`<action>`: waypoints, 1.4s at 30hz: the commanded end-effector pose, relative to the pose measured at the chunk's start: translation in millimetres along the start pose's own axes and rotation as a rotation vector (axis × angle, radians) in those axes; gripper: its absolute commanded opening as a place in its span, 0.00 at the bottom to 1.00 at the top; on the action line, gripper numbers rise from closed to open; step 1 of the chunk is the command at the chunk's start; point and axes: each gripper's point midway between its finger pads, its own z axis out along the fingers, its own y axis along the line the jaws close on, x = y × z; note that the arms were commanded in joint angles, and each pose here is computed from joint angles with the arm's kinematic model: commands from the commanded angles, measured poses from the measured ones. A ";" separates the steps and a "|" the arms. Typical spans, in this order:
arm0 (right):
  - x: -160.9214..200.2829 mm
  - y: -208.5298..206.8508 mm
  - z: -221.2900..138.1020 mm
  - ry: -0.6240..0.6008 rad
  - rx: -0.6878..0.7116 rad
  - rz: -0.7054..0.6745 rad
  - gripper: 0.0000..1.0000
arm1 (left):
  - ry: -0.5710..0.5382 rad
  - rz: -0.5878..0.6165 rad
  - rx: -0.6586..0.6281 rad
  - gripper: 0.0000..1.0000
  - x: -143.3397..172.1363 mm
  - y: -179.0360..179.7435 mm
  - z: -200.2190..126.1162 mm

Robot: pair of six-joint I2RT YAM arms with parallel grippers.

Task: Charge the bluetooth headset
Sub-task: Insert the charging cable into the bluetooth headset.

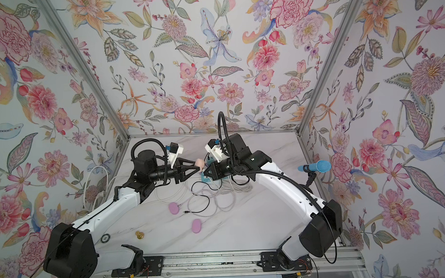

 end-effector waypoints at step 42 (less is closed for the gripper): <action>-49.2 -4.4 -2.6 -0.017 -0.038 -0.065 0.00 | 0.120 0.099 0.345 0.00 9.7 -135.0 1.7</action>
